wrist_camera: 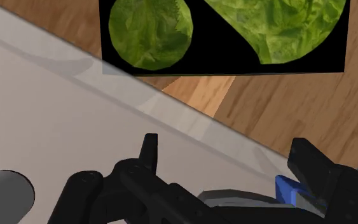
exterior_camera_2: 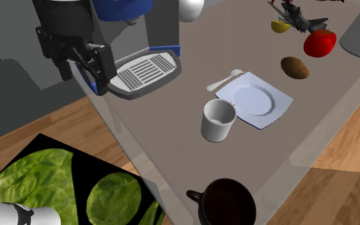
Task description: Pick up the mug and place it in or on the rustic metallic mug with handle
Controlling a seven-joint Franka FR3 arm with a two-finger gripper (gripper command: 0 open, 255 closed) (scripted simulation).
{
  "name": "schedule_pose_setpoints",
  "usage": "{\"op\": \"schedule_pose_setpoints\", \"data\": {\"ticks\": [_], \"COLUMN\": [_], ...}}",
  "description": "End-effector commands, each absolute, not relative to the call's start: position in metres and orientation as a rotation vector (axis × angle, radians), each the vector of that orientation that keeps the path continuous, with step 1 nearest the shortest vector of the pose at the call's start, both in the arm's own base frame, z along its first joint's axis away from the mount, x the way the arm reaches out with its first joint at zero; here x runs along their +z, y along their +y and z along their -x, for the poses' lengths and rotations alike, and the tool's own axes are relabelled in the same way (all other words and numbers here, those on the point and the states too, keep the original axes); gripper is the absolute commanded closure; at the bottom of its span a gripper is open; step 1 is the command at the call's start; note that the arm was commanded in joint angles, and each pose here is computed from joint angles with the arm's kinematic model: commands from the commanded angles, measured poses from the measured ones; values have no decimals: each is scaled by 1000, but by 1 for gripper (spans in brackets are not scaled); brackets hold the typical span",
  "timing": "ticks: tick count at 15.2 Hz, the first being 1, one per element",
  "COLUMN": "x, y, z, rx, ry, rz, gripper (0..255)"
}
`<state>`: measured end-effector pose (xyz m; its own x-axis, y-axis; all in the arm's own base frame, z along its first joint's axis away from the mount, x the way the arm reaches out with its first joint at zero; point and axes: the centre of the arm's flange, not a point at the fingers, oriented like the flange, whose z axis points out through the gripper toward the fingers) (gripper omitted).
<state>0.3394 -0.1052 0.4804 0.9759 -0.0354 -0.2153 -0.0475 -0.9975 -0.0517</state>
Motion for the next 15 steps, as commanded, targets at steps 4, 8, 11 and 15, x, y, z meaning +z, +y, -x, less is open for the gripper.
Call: {"op": "schedule_pose_setpoints", "data": {"ticks": [4,8,11,15], "x": [455,437,424,407], "y": [-155,-194,-224,-265], "z": [-367,-388,-404,-426], "rx": [297,269,248,220], "ry": [85,103,116,134], "rz": [3097,3120,3138,3160], "gripper": [0,0,0,0]}}
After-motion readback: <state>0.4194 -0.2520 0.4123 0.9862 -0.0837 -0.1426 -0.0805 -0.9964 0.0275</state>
